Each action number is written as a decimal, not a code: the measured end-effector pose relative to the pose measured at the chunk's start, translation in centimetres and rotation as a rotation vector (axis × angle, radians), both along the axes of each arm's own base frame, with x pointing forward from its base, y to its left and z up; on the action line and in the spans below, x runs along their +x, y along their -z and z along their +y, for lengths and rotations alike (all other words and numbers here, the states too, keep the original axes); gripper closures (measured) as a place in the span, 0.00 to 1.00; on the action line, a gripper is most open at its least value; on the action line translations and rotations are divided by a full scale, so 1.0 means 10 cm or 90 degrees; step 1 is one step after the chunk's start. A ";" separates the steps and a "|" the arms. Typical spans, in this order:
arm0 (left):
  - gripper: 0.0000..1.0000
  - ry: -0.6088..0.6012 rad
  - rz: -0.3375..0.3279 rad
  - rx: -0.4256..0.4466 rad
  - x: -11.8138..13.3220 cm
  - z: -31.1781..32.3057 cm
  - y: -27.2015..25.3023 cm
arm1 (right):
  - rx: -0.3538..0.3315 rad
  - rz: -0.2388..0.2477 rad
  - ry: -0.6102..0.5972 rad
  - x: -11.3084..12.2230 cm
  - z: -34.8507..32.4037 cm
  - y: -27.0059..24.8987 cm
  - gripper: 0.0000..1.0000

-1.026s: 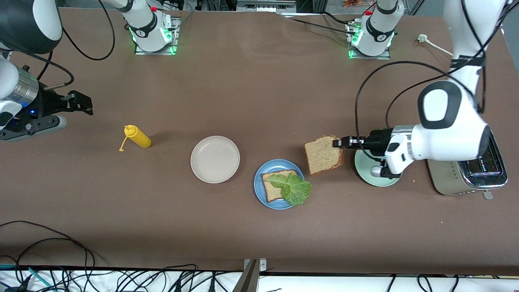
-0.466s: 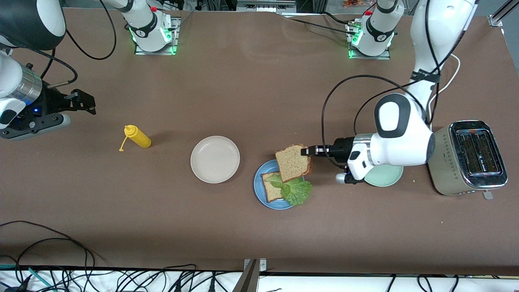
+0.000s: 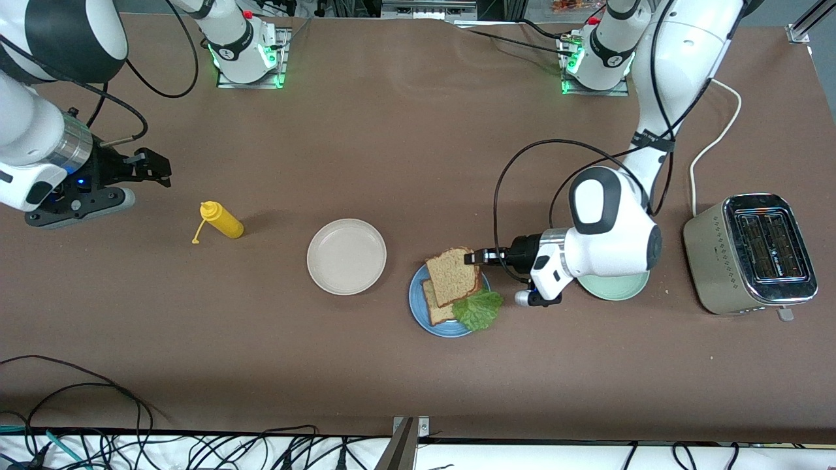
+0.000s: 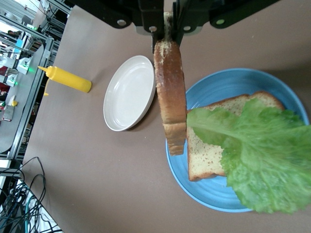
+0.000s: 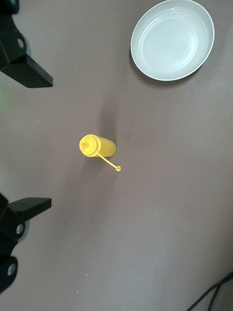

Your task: Make sandwich in blue plate with both arms

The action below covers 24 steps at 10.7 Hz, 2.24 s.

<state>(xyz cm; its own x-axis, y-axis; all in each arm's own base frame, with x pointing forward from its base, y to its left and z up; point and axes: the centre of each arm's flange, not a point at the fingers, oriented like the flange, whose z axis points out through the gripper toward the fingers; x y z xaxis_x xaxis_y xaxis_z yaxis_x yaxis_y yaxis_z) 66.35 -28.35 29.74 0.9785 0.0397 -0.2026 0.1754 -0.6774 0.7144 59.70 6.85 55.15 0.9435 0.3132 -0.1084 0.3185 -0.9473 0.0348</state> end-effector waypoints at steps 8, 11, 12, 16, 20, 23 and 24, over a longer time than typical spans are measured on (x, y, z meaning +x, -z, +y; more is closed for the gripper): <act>0.85 -0.016 0.008 0.024 0.01 -0.06 0.42 | -0.003 -0.011 0.049 -0.02 -0.06 -0.06 0.00; 0.53 -0.023 0.020 0.034 0.03 0.03 0.59 | -0.004 -0.020 0.081 -0.02 -0.06 -0.10 0.00; 0.41 -0.023 0.022 0.035 0.03 0.03 0.62 | -0.004 -0.024 0.086 -0.03 -0.06 -0.14 0.00; 0.28 -0.035 0.027 0.048 0.07 0.18 0.72 | -0.018 -0.024 0.092 -0.07 -0.12 -0.21 0.00; 0.00 -0.063 0.022 0.067 0.19 0.50 0.74 | -0.022 -0.030 0.090 -0.06 -0.12 -0.24 0.00; 0.00 -0.071 0.017 0.072 0.24 0.60 0.72 | -0.023 -0.041 0.109 -0.04 -0.28 -0.31 0.00; 0.00 -0.071 0.019 0.075 0.26 0.66 0.70 | -0.022 -0.044 0.118 -0.04 -0.35 -0.34 0.00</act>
<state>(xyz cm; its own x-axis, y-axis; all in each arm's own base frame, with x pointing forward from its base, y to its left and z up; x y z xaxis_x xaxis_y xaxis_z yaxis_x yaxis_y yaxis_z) 68.93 -21.76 22.71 0.9602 0.1734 -0.2191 0.2746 -0.7307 0.6250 59.33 3.31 58.56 0.9902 0.1312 -0.0487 0.1350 -0.9872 0.0848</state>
